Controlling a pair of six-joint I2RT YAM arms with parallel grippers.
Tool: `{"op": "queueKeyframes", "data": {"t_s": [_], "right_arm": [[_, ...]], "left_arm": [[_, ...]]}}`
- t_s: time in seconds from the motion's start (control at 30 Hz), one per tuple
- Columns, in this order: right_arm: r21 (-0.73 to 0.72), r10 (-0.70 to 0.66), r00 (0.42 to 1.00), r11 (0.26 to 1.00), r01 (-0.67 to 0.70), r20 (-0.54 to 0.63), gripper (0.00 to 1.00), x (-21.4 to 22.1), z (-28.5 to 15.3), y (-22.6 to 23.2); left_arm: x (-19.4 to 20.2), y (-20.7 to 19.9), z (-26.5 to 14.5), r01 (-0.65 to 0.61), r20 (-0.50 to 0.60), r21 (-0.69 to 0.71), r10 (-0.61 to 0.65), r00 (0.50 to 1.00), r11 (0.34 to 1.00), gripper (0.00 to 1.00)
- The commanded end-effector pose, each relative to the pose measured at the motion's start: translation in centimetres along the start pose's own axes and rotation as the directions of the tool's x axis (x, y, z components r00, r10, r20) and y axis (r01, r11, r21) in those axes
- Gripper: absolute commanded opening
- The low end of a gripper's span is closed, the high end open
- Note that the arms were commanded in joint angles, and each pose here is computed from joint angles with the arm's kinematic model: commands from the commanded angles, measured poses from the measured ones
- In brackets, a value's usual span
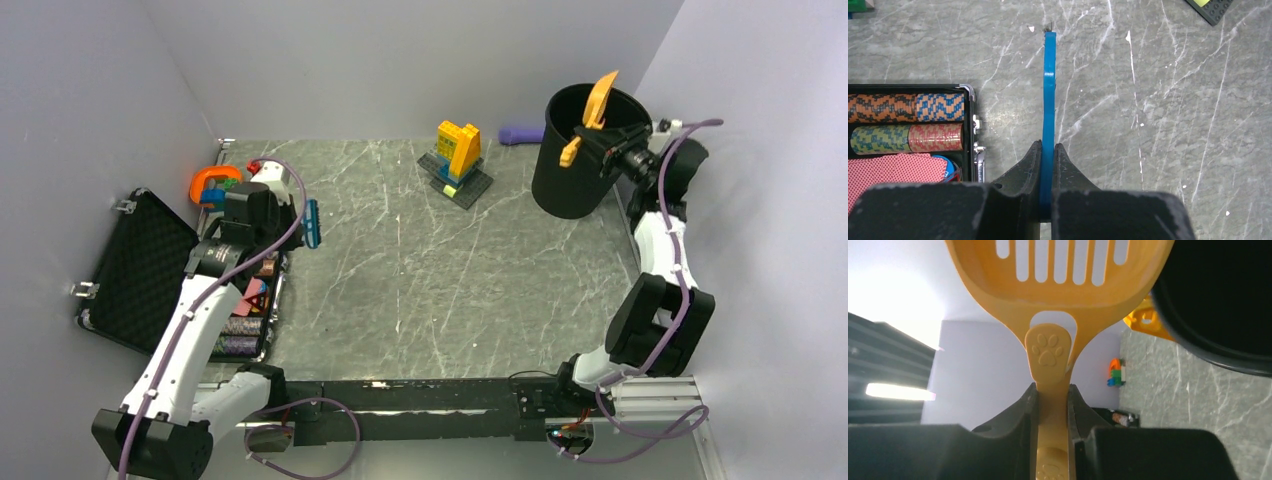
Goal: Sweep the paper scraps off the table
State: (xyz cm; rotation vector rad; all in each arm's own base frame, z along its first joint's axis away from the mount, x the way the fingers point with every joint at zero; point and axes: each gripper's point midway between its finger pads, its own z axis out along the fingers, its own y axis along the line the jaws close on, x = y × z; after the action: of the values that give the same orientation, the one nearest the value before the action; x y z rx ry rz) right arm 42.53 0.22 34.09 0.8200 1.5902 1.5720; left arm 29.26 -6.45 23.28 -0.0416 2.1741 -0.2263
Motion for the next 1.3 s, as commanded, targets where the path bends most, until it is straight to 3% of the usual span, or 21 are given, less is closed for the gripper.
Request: {"op": "queueKeyframes", "data": {"t_s": [0.0,0.07,0.2,0.33,0.5,0.63,0.97,1.0,1.03,1.1,1.13,1.27], "right_arm": [[0.03,-0.36,0.932,0.932,0.362,-0.04,0.0,2.4,-0.1,5.6],[0.065,-0.456,0.886,0.885,0.461,-0.088,0.0,4.4,0.6,6.3],[0.142,-0.643,0.736,0.725,0.674,-0.212,0.0,9.4,2.3,6.1],[0.168,-0.71,0.572,0.558,0.813,-0.41,0.0,17.4,3.1,0.9],[0.232,-0.62,0.461,0.417,0.879,-0.635,0.0,24.5,1.1,-9.4],[0.251,-0.543,0.396,0.324,0.912,-0.74,0.0,28.6,-0.8,-15.4],[0.271,-0.415,0.271,0.059,0.961,-0.869,0.0,31.4,-1.8,-23.9],[0.272,-0.408,0.266,0.045,0.961,-0.874,0.04,31.4,-1.8,-24.2],[0.28,-0.407,0.268,0.03,0.959,-0.873,0.17,31.2,-1.8,-24.4],[0.327,-0.413,0.297,-0.001,0.945,-0.861,0.64,30.5,-1.9,-24.6],[0.34,-0.418,0.308,-0.002,0.94,-0.854,0.96,30.4,-1.9,-24.5],[0.338,-0.461,0.322,0.05,0.94,-0.827,1.0,30.7,-1.3,-23.3]], "left_arm": [[-1.7,-1.0,0.0,-0.009,0.055,0.05,0.007,0.998,0.999,0.0],[-1.8,-1.3,0.1,-0.005,0.051,0.067,0.002,0.999,0.998,0.0],[-1.8,-2.2,0.5,0.007,0.038,0.112,-0.011,0.999,0.994,0.0],[-1.5,-3.4,1.1,0.032,0.004,0.175,-0.033,0.999,0.984,0.0],[-0.4,-5.3,2.4,0.096,-0.073,0.258,-0.079,0.994,0.961,0.0],[1.1,-6.6,3.7,0.155,-0.149,0.305,-0.114,0.982,0.94,0.0],[6.9,-8.6,7.6,0.293,-0.419,0.315,-0.145,0.896,0.903,0.0],[7.2,-8.6,7.8,0.299,-0.43,0.314,-0.145,0.891,0.901,0.0],[7.5,-8.7,7.9,0.302,-0.438,0.314,-0.145,0.887,0.9,0.0],[7.8,-8.7,8.1,0.307,-0.446,0.312,-0.146,0.883,0.899,0.0],[7.8,-8.7,8.1,0.308,-0.447,0.314,-0.146,0.883,0.898,0.0],[8.0,-9.0,8.3,0.312,-0.455,0.325,-0.141,0.879,0.893,0.0]]}}
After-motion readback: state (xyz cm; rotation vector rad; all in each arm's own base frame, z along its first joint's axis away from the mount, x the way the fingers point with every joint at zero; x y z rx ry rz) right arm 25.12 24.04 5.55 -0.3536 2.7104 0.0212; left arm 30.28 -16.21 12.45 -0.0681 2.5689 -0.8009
